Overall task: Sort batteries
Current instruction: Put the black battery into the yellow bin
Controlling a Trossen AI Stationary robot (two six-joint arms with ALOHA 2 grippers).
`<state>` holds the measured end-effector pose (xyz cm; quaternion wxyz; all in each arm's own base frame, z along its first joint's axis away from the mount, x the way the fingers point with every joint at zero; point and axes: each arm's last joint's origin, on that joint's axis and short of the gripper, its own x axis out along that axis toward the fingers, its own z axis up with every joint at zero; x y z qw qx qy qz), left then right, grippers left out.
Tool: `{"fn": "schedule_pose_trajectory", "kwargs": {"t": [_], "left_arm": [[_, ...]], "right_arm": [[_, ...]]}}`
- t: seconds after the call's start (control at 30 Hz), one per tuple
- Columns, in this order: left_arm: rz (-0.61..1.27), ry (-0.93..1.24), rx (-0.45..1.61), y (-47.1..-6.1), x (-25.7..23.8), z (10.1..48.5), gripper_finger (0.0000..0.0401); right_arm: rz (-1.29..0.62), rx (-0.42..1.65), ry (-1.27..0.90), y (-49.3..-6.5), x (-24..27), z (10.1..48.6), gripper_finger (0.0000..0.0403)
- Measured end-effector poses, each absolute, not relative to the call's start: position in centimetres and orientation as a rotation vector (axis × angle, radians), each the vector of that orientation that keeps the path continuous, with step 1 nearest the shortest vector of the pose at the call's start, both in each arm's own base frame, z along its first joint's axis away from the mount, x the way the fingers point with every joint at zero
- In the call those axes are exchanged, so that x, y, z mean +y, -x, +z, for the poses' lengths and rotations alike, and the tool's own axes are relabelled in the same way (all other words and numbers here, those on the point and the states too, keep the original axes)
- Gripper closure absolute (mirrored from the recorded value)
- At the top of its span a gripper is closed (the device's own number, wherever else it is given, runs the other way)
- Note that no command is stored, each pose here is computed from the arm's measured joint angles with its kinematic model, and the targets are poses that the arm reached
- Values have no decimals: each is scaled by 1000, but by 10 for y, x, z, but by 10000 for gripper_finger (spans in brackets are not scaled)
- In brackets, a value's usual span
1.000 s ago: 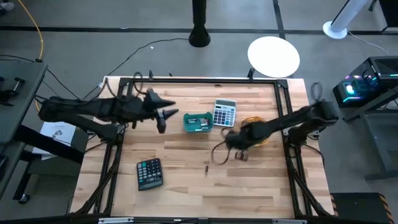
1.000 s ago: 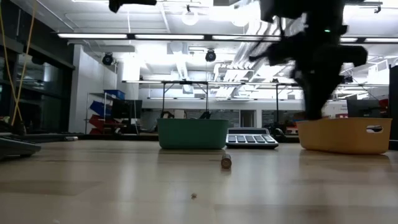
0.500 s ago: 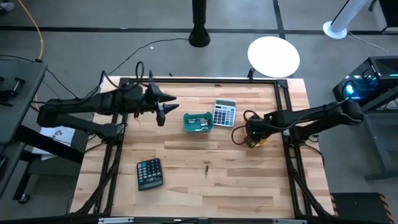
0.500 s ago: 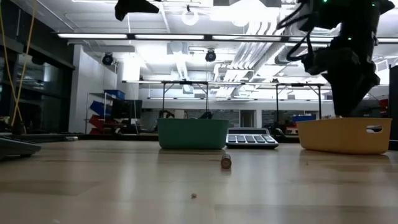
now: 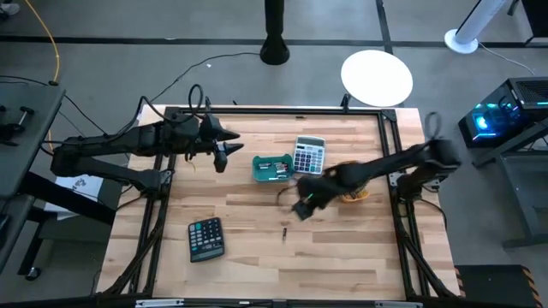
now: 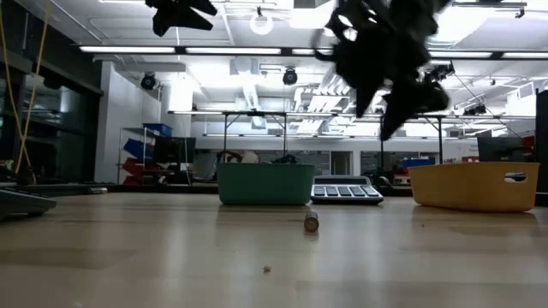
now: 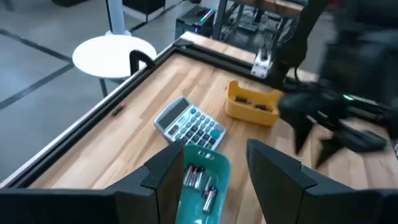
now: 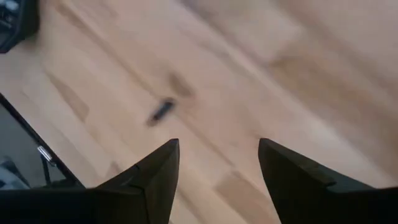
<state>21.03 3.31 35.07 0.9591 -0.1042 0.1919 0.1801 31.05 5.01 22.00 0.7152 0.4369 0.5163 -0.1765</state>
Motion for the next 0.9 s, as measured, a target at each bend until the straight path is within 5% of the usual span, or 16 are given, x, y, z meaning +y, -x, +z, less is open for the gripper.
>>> {"fn": "schedule_pose_trajectory", "kwargs": {"t": [0.47, 0.9], "left_arm": [[303, -31, 530, -206, 35, 342, 235], [264, -49, 577, -201, 47, 339, 235]], "right_arm": [[-785, 1242, -1133, -431, 131, 190, 190], [-971, 1338, -1153, -446, 148, 154, 190]]}}
